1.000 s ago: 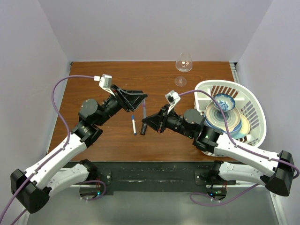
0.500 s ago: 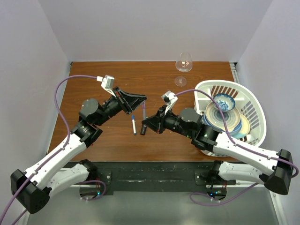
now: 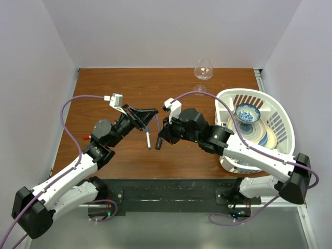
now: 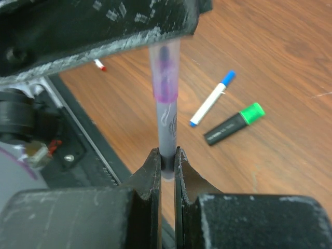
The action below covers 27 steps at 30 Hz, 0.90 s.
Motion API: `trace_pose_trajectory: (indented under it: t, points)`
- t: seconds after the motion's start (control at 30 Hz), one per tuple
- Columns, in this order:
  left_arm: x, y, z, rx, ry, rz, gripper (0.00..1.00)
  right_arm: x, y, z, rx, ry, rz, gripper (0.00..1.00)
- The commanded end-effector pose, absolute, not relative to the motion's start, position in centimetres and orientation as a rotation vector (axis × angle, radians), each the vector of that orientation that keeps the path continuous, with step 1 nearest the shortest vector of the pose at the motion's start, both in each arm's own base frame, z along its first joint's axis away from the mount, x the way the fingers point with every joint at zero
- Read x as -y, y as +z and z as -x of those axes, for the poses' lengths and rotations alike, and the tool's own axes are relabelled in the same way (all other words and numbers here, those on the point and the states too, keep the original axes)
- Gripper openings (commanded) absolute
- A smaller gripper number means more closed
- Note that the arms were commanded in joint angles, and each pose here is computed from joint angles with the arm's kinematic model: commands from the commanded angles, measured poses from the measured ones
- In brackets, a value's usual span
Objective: Insert the pens into the pen caps
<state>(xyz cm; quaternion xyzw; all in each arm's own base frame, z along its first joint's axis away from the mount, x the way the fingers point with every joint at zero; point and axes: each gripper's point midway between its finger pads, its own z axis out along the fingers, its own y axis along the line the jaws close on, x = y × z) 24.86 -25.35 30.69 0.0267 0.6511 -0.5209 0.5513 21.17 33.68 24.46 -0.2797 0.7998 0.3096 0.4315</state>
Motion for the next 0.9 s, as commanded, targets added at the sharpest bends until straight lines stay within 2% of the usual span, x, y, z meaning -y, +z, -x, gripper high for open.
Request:
trace_pose_trajectory:
  t: [0.0,0.2,0.37,0.53,0.57,0.7,0.73,0.77,0.83,0.87]
  points:
    - [28.6,19.1,-18.7,-1.956,-1.377,-0.232,0.0,-33.3,42.7,-28.1,-1.455,0.835,0.394,0.0]
    - [29.5,17.9,-18.0,-1.953,-1.414,-0.258,0.0,-34.0,42.4,-30.1,-1.444,0.838,0.414,0.0]
    - [27.3,17.6,-20.7,-1.99,-1.197,-0.154,0.0,-33.7,40.3,-29.1,-1.481,0.855,0.458,0.0]
    - [23.7,22.2,-25.9,-1.91,-0.94,-0.052,0.0,-33.2,35.2,-26.3,-1.601,0.945,0.5,0.0]
    - [23.2,22.6,-26.5,-1.916,-0.913,-0.042,0.0,-33.0,32.8,-25.9,-1.656,0.942,0.507,0.0]
    - [22.0,29.0,-28.9,-1.783,-0.881,-0.037,0.0,-32.1,29.4,-23.9,-1.734,0.979,0.527,0.0]
    - [21.8,29.1,-28.9,-1.799,-0.867,-0.04,0.0,-31.8,29.3,-23.4,-1.739,0.995,0.524,0.0]
    - [21.9,29.3,-29.1,-1.808,-0.858,-0.044,0.03,-31.7,27.9,-22.9,-1.772,1.003,0.536,0.0]
    - [22.0,31.1,-29.3,-1.778,-0.859,-0.056,0.16,-31.5,27.0,-22.3,-1.809,1.025,0.52,0.0]
    - [22.0,31.4,-29.3,-1.776,-0.858,-0.055,0.32,-31.1,25.4,-22.0,-1.864,1.012,0.519,0.0]
